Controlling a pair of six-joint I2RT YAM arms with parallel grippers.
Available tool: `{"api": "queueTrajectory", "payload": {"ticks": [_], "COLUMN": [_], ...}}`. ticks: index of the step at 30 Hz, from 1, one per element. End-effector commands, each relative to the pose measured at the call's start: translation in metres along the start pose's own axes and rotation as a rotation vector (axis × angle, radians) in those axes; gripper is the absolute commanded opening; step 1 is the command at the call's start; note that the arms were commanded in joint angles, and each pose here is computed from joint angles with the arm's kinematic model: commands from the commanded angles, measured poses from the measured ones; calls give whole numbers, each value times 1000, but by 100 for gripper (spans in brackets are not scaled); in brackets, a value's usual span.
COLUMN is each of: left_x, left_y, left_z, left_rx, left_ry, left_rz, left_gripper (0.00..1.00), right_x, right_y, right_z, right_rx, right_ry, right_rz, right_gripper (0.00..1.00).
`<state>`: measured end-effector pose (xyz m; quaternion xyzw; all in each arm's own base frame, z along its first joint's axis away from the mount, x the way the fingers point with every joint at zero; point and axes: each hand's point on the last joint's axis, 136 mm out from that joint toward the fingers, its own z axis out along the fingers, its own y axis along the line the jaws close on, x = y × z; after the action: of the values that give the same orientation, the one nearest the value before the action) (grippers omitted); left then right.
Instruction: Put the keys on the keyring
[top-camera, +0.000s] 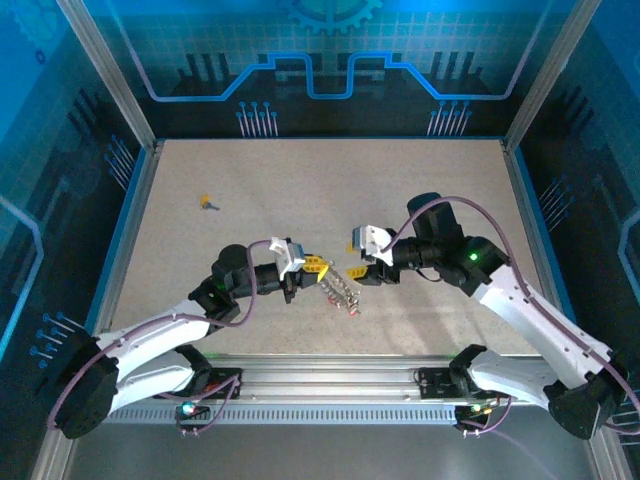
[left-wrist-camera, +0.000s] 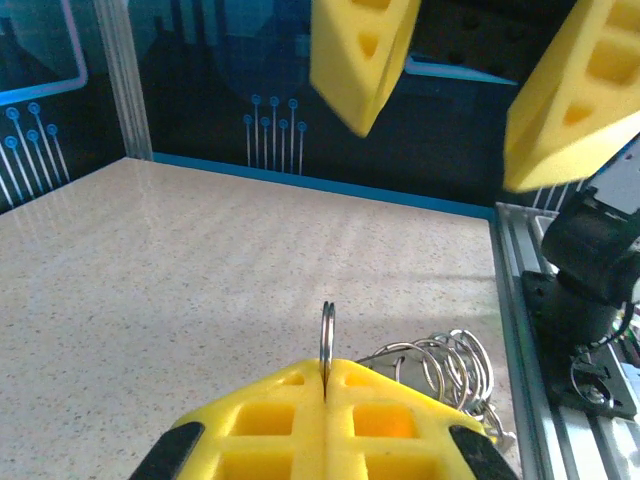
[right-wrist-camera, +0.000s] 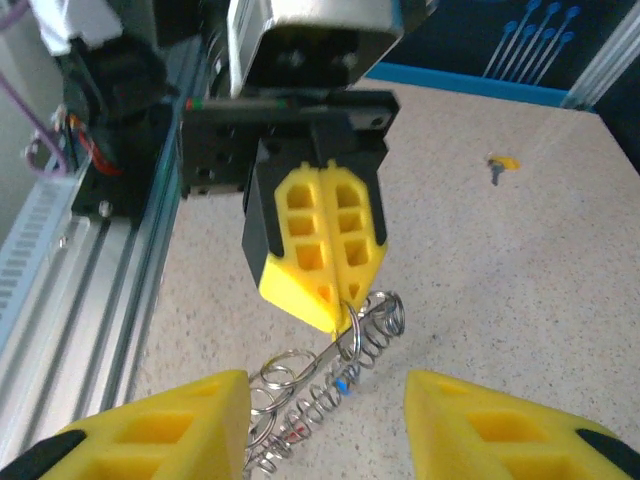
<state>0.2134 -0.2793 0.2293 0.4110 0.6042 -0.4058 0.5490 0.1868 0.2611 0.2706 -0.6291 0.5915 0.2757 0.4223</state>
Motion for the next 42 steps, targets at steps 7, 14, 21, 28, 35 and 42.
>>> {"api": "queueTrajectory", "payload": {"ticks": [7,14,21,28,35,42], "left_x": [-37,-38,-37,-39,-37,-24], "left_y": [-11,-15,-19,-19,-22,-22], "left_z": [0,0,0,1,-1,-21], "left_rx": [78,101,132,129,140,78], "left_ry": [-99,-104,-104,-107,-91,36], "left_rz": [104,122,137,149,174,237], "left_gripper": [0,0,0,0,0,41], "right_x": [10,10,12,16,15,-17], "right_y": [13,5,4,13,19,14], "right_z": [20,29,32,41,44,33], "right_rx": [-109,-90,-76,-127,-164,-99], "right_ry": [85,89,89,112,124,-76], "right_rz": [-146,-154,-143,-141,-152,-106], "right_gripper": [42,35,40,38,0,0]}}
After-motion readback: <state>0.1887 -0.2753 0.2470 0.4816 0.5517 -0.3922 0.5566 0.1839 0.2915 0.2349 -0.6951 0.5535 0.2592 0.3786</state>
